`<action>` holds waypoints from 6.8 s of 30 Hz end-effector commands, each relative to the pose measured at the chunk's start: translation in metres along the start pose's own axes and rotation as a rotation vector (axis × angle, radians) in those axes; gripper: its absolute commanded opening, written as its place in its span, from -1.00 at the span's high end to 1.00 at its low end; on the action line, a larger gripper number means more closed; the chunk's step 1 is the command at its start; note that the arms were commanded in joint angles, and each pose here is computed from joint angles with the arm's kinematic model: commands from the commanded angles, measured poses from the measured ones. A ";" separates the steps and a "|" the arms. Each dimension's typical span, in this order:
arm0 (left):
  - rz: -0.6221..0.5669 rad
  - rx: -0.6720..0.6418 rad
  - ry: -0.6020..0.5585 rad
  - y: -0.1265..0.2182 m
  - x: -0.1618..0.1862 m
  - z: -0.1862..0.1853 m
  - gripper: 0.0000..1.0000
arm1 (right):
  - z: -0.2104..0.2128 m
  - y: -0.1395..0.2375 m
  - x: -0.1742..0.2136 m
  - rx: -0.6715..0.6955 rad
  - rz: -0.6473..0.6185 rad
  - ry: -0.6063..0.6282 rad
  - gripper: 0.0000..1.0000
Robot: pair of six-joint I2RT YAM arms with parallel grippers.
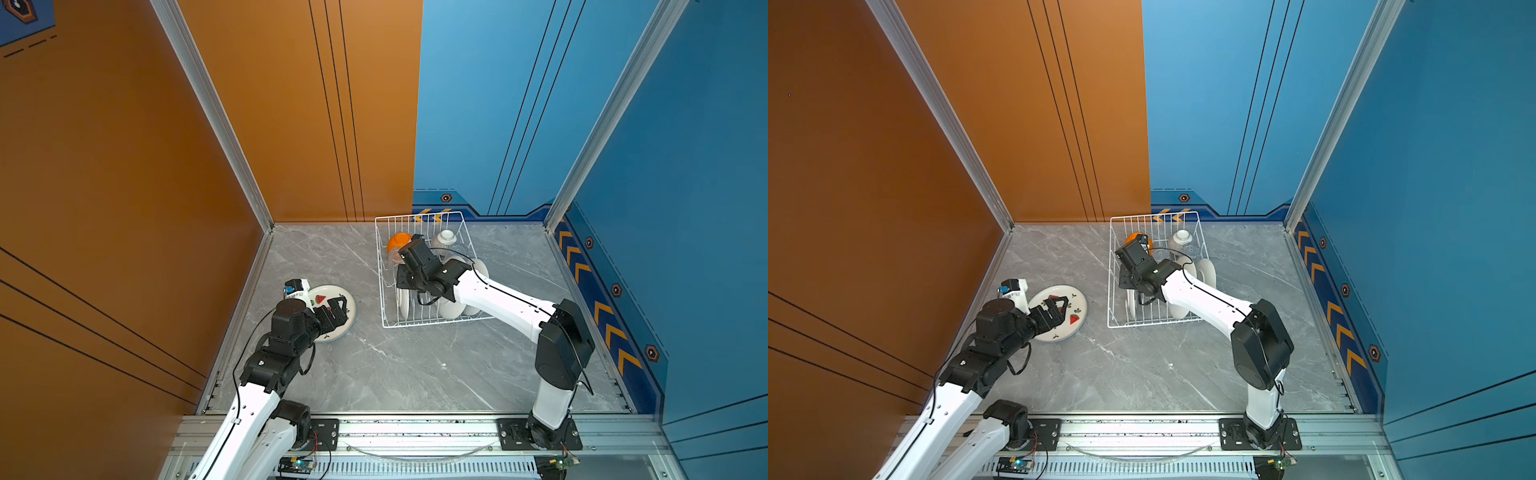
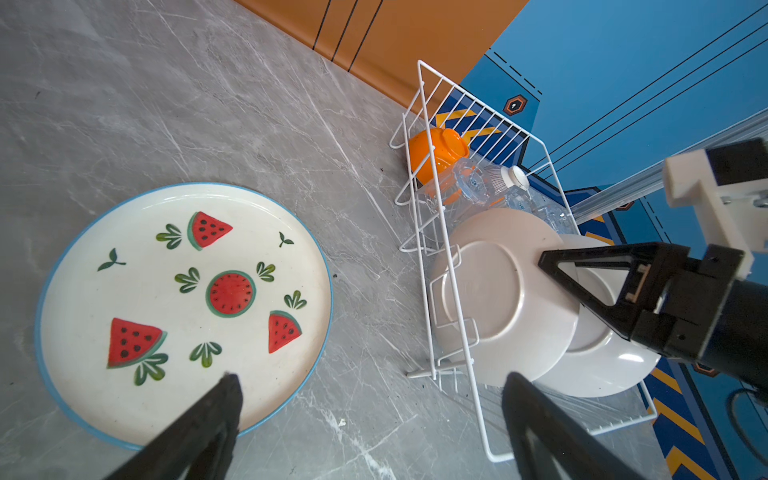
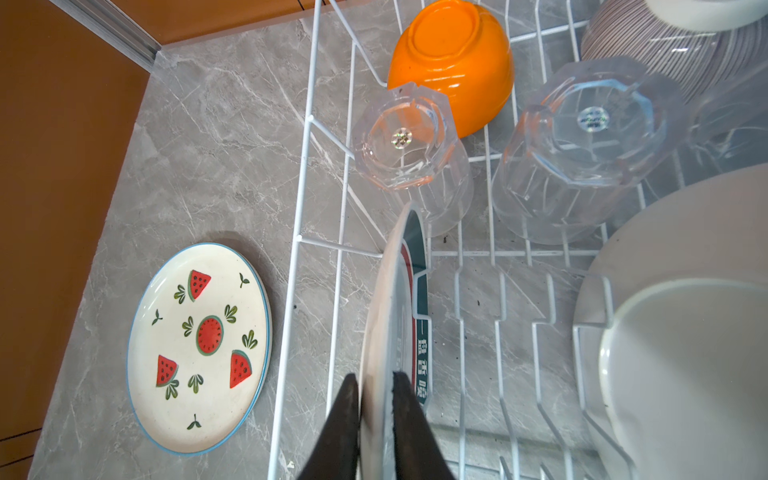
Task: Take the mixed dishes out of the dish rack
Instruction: 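Close the right gripper on the green-rimmed plate's rim, then reach the left gripper toward the plate held by the right gripper, then grasp the green-rimmed plate's rim with the left gripper beside the right gripper, then carry the plate out with the left gripper while the right gripper withdraws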
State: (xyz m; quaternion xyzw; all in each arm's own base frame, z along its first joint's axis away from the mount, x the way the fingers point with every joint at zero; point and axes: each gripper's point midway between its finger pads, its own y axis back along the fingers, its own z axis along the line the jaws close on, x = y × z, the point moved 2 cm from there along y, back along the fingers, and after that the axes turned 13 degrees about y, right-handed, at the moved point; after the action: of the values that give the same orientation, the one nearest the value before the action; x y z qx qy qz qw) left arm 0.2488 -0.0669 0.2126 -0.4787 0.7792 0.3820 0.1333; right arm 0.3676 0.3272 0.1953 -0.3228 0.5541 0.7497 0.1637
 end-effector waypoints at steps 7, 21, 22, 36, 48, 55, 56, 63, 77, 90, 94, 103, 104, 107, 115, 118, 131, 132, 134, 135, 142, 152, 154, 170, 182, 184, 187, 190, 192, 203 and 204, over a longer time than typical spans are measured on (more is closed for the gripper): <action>0.002 -0.034 0.006 0.004 0.006 0.009 -0.96 | 0.002 0.003 -0.002 -0.012 0.026 0.010 0.77; 0.000 0.115 -0.168 0.023 -0.005 -0.038 -0.96 | 0.011 0.040 -0.049 -0.055 -0.082 -0.005 1.00; 0.000 0.124 -0.179 0.024 -0.005 -0.041 -0.96 | 0.012 0.044 -0.050 -0.059 -0.088 -0.009 1.00; 0.007 0.268 -0.339 0.025 0.008 -0.088 -0.96 | 0.003 0.098 -0.069 -0.021 -0.219 -0.067 1.00; -0.125 0.360 -0.466 0.017 0.026 -0.136 -0.96 | -0.009 0.116 -0.072 0.010 -0.266 -0.146 1.00; -0.155 0.420 -0.484 0.005 0.040 -0.157 -0.96 | -0.008 0.122 -0.073 -0.020 -0.276 -0.185 1.00; -0.154 0.431 -0.475 0.003 0.041 -0.159 -0.96 | -0.007 0.123 -0.073 -0.033 -0.276 -0.194 1.00; -0.152 0.478 -0.489 -0.002 0.050 -0.172 -0.96 | -0.007 0.138 -0.080 -0.127 -0.307 -0.288 1.00; -0.103 0.545 -0.555 -0.023 0.075 -0.189 -0.96 | -0.011 0.145 -0.086 -0.217 -0.306 -0.383 1.00; -0.125 0.484 -0.572 -0.049 0.080 -0.191 -0.96 | -0.018 0.158 -0.081 -0.224 -0.329 -0.420 1.00; -0.138 0.475 -0.581 -0.049 0.078 -0.192 -0.91 | -0.020 0.157 -0.079 -0.226 -0.324 -0.431 1.00; -0.177 0.454 -0.627 -0.047 0.074 -0.191 -0.17 | -0.016 0.154 -0.077 -0.259 -0.316 -0.460 1.00; -0.181 0.451 -0.634 -0.047 0.074 -0.192 -0.16 | -0.016 0.152 -0.077 -0.260 -0.314 -0.466 1.00; -0.194 0.450 -0.659 -0.046 0.075 -0.195 -0.09 | -0.015 0.152 -0.076 -0.266 -0.308 -0.472 1.00; -0.261 0.407 -0.715 -0.045 0.074 -0.202 -0.04 | -0.013 0.149 -0.073 -0.293 -0.293 -0.521 1.00; -0.282 0.374 -0.711 -0.047 0.072 -0.200 0.03 | -0.011 0.147 -0.072 -0.305 -0.283 -0.540 1.00; -0.327 0.290 -0.752 -0.050 0.068 -0.190 0.41 | -0.005 0.141 -0.072 -0.368 -0.272 -0.609 1.00; -0.331 0.286 -0.754 -0.051 0.067 -0.190 0.42 | -0.004 0.140 -0.072 -0.372 -0.272 -0.612 1.00; -0.338 0.277 -0.755 -0.051 0.066 -0.189 0.51 | -0.003 0.136 -0.071 -0.378 -0.264 -0.621 1.00; -0.340 0.274 -0.757 -0.051 0.065 -0.188 0.56 | -0.002 0.135 -0.070 -0.382 -0.259 -0.624 1.00; -0.354 0.250 -0.791 -0.053 0.065 -0.186 0.84 | -0.001 0.128 -0.071 -0.395 -0.255 -0.642 1.00; -0.383 0.221 -0.798 -0.052 0.061 -0.183 1.00 | -0.009 0.118 -0.078 -0.431 -0.262 -0.689 0.89; -0.382 0.222 -0.812 -0.052 0.062 -0.183 1.00 | -0.012 0.115 -0.079 -0.432 -0.261 -0.700 0.72; -0.382 0.205 -0.829 -0.057 0.062 -0.181 1.00 | -0.024 0.105 -0.081 -0.422 -0.264 -0.727 0.33; -0.364 0.192 -0.770 -0.059 0.053 -0.175 1.00 | -0.031 0.120 -0.081 -0.423 -0.298 -0.671 0.13; -0.362 0.186 -0.766 -0.059 0.050 -0.175 1.00 | -0.033 0.123 -0.080 -0.423 -0.304 -0.662 0.11; -0.356 0.181 -0.763 -0.058 0.047 -0.174 1.00 | -0.037 0.127 -0.077 -0.414 -0.314 -0.662 0.03; -0.349 0.171 -0.754 -0.058 0.042 -0.172 1.00 | -0.041 0.131 -0.076 -0.408 -0.325 -0.654 -0.03; -0.348 0.171 -0.745 -0.057 0.039 -0.172 1.00 | -0.043 0.134 -0.075 -0.407 -0.331 -0.648 -0.06; -0.293 0.153 -0.505 -0.046 -0.006 -0.152 1.00 | -0.060 0.158 -0.058 -0.348 -0.382 -0.476 -0.33; -0.291 0.153 -0.465 -0.045 -0.013 -0.146 1.00 | -0.063 0.160 -0.054 -0.333 -0.383 -0.455 -0.34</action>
State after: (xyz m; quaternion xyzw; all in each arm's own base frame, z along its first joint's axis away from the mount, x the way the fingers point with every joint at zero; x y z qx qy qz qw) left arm 0.3151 -0.1910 0.2727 -0.4331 0.6420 0.4507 0.4440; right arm 0.3375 0.2337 0.3383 -0.2273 0.2725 0.8579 0.3717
